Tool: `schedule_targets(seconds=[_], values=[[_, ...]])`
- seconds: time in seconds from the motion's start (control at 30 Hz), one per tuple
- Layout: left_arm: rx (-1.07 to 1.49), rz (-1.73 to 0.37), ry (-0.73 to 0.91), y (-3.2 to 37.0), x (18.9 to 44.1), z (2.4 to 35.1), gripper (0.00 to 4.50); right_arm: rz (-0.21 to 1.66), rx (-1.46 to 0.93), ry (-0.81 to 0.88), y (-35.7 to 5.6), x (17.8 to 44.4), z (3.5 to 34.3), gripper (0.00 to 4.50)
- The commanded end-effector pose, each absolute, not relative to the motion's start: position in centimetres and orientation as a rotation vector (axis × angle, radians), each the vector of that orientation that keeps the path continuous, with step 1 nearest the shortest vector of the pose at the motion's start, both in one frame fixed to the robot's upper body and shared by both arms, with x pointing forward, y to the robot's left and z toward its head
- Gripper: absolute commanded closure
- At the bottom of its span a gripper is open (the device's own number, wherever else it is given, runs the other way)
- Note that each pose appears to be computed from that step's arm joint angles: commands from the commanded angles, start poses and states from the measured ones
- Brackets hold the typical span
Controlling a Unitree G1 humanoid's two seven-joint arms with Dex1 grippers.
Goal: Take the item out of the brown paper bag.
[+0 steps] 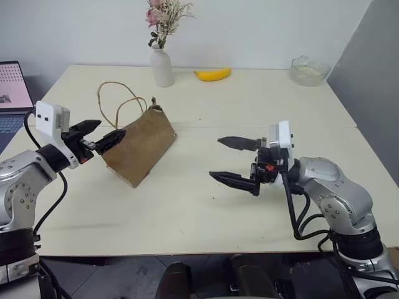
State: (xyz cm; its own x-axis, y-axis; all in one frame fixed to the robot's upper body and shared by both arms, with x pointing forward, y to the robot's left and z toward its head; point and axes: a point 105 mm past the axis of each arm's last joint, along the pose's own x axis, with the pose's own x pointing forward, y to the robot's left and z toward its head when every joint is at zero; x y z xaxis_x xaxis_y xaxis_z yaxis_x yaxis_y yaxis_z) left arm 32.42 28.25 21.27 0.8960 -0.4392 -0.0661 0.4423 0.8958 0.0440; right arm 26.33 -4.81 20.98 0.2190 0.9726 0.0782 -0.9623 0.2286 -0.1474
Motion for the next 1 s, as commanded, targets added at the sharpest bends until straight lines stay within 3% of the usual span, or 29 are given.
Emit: schedule_targets(seconds=[0.03,0.4,0.5,0.73,0.9,1.0], values=[[0.085,-0.479,0.005,27.7,33.6,22.9,0.02,1.373,-0.107,-0.210,-4.4,25.5,21.8,0.00],[0.173,-0.526,-0.043,27.4,36.8,25.3,0.02,1.396,-0.144,-0.214,-3.9,25.2,21.9,0.00],[0.215,-0.540,-0.056,27.5,37.3,26.1,0.57,1.393,-0.147,-0.211,-4.0,25.1,21.7,0.00],[0.289,-0.594,-0.061,27.0,37.9,27.0,2.84,1.387,-0.153,-0.208,-3.9,25.1,21.4,0.00],[0.548,-0.638,-0.050,26.8,37.9,26.9,4.49,1.378,-0.161,-0.199,-4.2,25.1,21.2,0.00],[0.673,-0.657,-0.124,26.0,38.0,28.3,4.49,1.367,-0.174,-0.196,-4.5,25.2,21.1,0.00]])
